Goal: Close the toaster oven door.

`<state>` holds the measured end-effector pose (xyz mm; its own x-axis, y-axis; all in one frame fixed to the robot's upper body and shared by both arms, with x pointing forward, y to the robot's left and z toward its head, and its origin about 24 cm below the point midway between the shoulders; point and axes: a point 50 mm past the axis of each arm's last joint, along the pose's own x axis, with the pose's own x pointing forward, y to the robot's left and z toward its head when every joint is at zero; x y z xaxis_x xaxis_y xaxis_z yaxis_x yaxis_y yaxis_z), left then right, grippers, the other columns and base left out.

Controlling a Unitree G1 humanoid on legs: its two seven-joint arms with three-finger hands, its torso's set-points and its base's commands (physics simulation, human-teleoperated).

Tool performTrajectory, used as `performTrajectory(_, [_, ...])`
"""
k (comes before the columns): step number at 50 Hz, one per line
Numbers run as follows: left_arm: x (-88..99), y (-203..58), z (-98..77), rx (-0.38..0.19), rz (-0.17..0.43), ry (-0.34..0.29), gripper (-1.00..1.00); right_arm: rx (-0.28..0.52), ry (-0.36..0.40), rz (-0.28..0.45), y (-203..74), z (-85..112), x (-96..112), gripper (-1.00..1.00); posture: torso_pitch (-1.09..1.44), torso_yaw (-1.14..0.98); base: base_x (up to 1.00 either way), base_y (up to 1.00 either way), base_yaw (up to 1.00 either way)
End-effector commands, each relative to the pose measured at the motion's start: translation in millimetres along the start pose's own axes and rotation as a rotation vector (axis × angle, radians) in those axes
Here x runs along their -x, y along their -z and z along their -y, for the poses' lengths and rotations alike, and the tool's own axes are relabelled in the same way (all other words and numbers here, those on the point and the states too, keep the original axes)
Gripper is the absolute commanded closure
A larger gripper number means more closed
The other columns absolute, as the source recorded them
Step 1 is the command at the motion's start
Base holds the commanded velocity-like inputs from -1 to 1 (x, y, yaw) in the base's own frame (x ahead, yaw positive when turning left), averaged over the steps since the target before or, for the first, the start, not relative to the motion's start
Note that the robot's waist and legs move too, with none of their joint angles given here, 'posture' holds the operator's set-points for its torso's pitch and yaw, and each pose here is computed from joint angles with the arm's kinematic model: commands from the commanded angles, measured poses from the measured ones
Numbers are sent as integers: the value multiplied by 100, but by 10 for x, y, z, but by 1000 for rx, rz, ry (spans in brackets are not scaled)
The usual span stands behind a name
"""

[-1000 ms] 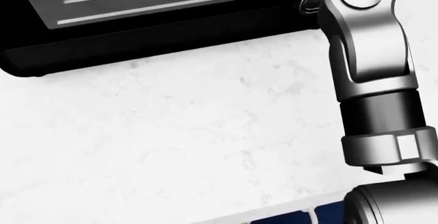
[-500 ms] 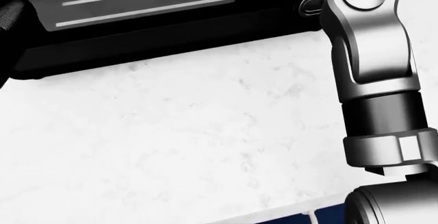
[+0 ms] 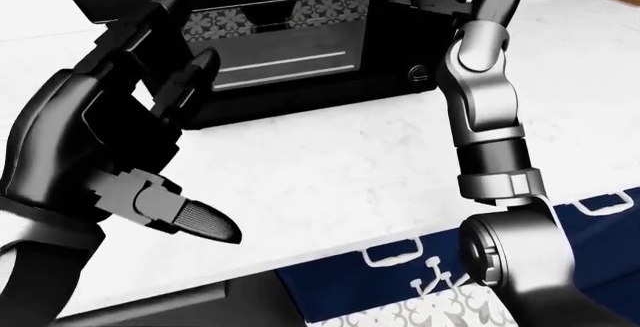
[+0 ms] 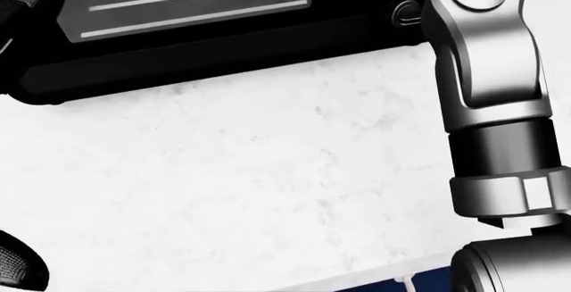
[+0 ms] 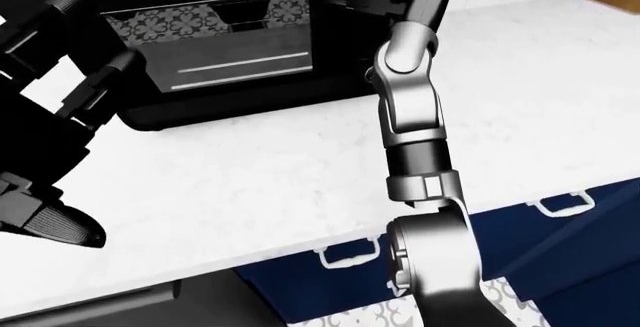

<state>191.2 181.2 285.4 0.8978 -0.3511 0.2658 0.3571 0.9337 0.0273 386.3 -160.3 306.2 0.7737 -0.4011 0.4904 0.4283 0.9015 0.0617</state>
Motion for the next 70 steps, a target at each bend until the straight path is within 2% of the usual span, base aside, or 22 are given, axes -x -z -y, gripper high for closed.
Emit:
performTrajectory(1, [-10,-110,-43,-26,63,-19,-100,-30,12,99,-255,2,-43,-100,0,0,0,0,0])
performTrajectory(8, [-115,-155,-105,-29,64,-26,-100,-28,21,105,-261,16,-46,-100,0,0,0,0,0])
performTrajectory(21, [-155,-156,-106,-40,45,0,-100,-31,24,109,-302,18,-67,-100,0,0,0,0,0])
performTrajectory(33, [-338,-117,-149,-69,42,19,-100,-34,26,106,-299,26,-66,-100,0,0,0,0,0])
performTrajectory(59, [-612,-65,-437,-81,17,-16,-100,-31,32,111,-303,31,-62,-100,0,0,0,0,0])
performTrajectory(70, [-676,-75,-496,-80,9,-16,-100,-33,29,109,-315,30,-64,-100,0,0,0,0,0])
